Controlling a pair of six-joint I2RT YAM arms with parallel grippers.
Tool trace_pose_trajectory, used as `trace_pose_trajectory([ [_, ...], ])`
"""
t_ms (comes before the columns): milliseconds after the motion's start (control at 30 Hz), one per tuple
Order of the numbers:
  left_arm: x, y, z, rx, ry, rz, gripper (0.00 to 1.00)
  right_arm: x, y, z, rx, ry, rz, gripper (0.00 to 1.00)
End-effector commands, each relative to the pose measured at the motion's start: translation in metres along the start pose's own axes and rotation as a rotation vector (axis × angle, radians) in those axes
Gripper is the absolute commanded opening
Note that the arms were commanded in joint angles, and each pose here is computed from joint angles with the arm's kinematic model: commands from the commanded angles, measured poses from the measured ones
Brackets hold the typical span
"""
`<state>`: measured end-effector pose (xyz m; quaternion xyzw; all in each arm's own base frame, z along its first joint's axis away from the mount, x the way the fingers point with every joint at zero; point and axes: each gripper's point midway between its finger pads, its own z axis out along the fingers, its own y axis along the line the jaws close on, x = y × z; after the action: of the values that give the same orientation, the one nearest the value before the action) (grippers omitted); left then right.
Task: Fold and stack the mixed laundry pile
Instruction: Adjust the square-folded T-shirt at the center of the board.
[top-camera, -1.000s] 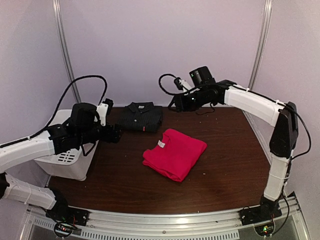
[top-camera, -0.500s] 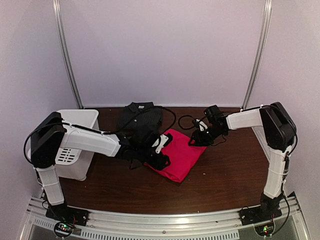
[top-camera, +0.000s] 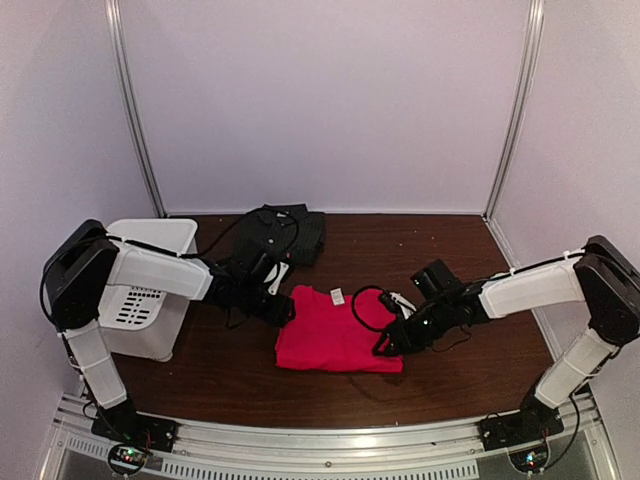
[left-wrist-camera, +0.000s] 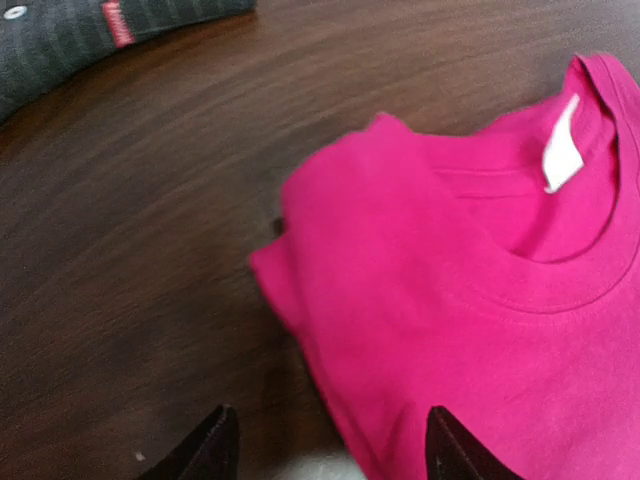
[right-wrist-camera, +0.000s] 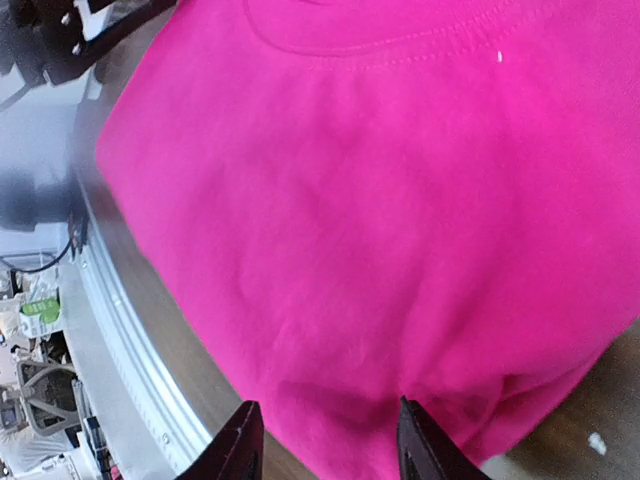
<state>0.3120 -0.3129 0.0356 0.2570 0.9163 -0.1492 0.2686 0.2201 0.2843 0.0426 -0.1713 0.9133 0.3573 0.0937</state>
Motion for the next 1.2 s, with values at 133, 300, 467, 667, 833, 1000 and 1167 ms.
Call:
trace_pose_trajectory([
  [133,-0.024,0.007,-0.050,0.008,-0.148,-0.117,0.78,-0.035,-0.035,-0.072,0.104,-0.237,0.157,0.54],
  [300,-0.034,0.008,-0.036,-0.016,-0.130,-0.150,0.80,-0.054,-0.066,-0.061,0.116,-0.272,0.257,0.52],
  [467,-0.032,0.017,-0.014,-0.067,-0.090,-0.193,0.80,-0.063,-0.071,-0.042,0.062,-0.272,0.314,0.53],
  [667,-0.016,0.022,0.012,-0.064,-0.017,-0.253,0.78,-0.064,-0.063,-0.026,0.001,-0.258,0.312,0.56],
  [833,-0.003,0.019,0.027,-0.029,0.015,-0.282,0.66,-0.058,-0.068,-0.006,0.027,-0.220,0.319,0.49],
  [1000,0.006,0.011,0.034,0.030,0.047,-0.285,0.58,-0.040,-0.078,0.023,0.063,-0.146,0.321,0.43],
  [1167,0.005,0.011,0.034,0.040,0.037,-0.285,0.39,-0.036,-0.078,0.027,0.070,-0.143,0.323,0.33],
])
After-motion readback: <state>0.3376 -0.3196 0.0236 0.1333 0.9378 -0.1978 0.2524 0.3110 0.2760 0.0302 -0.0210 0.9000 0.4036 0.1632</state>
